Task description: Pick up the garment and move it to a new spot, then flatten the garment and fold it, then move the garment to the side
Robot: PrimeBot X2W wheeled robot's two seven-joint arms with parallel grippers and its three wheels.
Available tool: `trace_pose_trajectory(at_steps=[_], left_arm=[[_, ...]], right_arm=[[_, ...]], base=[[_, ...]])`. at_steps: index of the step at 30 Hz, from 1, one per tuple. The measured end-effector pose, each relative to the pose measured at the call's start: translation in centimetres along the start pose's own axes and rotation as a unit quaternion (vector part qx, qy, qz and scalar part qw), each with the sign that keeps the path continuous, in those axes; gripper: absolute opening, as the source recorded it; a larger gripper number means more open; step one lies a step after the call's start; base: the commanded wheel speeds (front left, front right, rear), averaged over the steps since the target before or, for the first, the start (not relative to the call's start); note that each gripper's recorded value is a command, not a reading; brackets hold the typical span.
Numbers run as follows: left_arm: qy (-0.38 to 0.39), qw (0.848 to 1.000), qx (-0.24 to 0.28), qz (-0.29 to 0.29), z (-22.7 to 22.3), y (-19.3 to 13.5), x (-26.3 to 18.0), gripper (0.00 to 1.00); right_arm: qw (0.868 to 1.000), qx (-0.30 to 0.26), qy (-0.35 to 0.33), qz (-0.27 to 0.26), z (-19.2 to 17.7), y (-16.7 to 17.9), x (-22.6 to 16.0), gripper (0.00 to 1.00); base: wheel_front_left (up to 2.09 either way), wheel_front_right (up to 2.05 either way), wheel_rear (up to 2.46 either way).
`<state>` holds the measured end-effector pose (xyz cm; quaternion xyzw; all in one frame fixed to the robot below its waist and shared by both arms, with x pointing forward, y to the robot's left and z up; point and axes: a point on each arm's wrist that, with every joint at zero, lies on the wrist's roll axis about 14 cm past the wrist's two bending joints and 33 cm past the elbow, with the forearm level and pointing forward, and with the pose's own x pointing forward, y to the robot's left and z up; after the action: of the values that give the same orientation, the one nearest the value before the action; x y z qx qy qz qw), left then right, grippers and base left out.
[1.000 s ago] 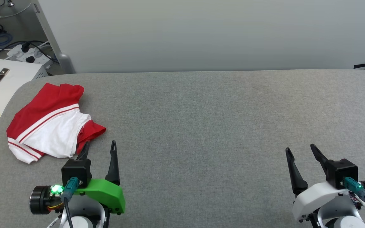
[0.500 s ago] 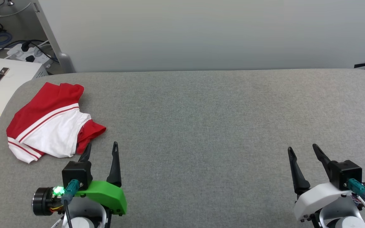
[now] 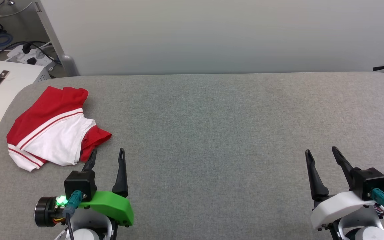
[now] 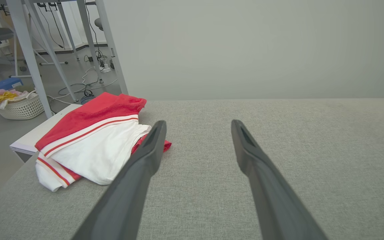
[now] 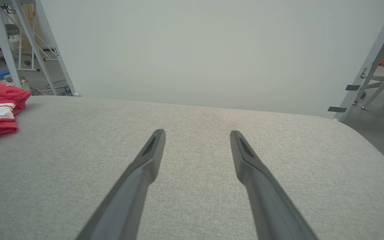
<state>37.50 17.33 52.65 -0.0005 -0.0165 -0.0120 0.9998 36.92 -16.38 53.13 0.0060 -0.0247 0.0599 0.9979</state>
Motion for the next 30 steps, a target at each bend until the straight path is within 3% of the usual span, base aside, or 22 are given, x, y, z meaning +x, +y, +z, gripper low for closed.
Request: trace_pose_trajectory(at_steps=[30], left_arm=[[-0.007, 1.000, -0.024, -0.014, -0.7, -0.7, -0.1, 1.00]], right_arm=[[1.000, 0.019, -0.016, -0.004, -0.2, -0.2, 0.1, 1.00]], base=[[0.00, 0.00, 0.00]])
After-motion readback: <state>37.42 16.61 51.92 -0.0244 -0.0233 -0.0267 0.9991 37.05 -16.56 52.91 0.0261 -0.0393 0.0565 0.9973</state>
